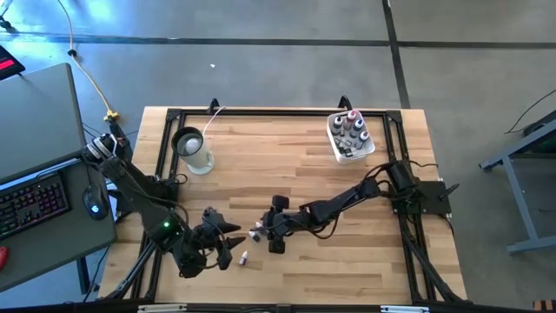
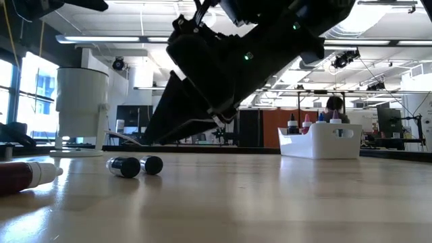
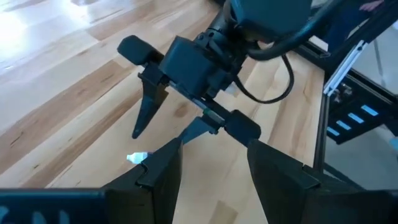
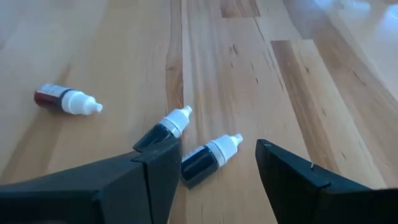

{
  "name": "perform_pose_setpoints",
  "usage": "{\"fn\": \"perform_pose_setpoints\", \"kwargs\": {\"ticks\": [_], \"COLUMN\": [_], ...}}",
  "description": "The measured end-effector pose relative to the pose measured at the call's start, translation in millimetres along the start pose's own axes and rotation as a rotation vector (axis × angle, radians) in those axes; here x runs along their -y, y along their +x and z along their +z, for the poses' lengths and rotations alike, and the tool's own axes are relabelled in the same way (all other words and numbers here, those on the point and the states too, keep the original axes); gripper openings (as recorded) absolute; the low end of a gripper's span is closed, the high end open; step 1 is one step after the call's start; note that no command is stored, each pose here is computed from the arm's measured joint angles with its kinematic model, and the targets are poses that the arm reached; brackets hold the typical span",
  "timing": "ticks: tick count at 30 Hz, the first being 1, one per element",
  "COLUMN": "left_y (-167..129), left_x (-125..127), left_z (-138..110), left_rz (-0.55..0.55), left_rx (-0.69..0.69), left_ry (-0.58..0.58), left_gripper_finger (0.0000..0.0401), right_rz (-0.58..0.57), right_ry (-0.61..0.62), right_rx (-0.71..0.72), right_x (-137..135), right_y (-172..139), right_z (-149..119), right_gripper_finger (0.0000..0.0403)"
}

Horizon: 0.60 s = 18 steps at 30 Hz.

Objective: Pick & Place food coloring
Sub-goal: Put the small violet food coloring bottle into the white bin

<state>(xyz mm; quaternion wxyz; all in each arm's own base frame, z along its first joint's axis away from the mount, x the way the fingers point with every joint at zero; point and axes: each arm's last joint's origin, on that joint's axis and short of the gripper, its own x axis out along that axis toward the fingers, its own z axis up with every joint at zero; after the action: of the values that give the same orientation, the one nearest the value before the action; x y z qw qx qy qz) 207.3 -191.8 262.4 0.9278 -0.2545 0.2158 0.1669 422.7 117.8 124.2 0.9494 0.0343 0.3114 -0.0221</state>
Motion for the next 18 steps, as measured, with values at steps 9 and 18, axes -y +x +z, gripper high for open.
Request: {"fn": "perform_pose_setpoints", "kwargs": {"ticks": [9, 18], "left_y": [7, 12], "left_x": [7, 11], "left_z": [-6, -11], "left_rz": [-0.020, -0.034], "left_rx": [0.011, 0.008], "left_ry": [-0.027, -0.040], "left_gripper_finger": [0.0181, 0.0181], "right_rz": [-0.013, 0.002], "right_ry": [-0.006, -0.215], "right_rx": [-0.044, -0.137], "right_x": [0, 0], "right_y": [22, 22], "right_z": [-25, -34], "right_gripper_finger": [0.0200, 0.0193]}}
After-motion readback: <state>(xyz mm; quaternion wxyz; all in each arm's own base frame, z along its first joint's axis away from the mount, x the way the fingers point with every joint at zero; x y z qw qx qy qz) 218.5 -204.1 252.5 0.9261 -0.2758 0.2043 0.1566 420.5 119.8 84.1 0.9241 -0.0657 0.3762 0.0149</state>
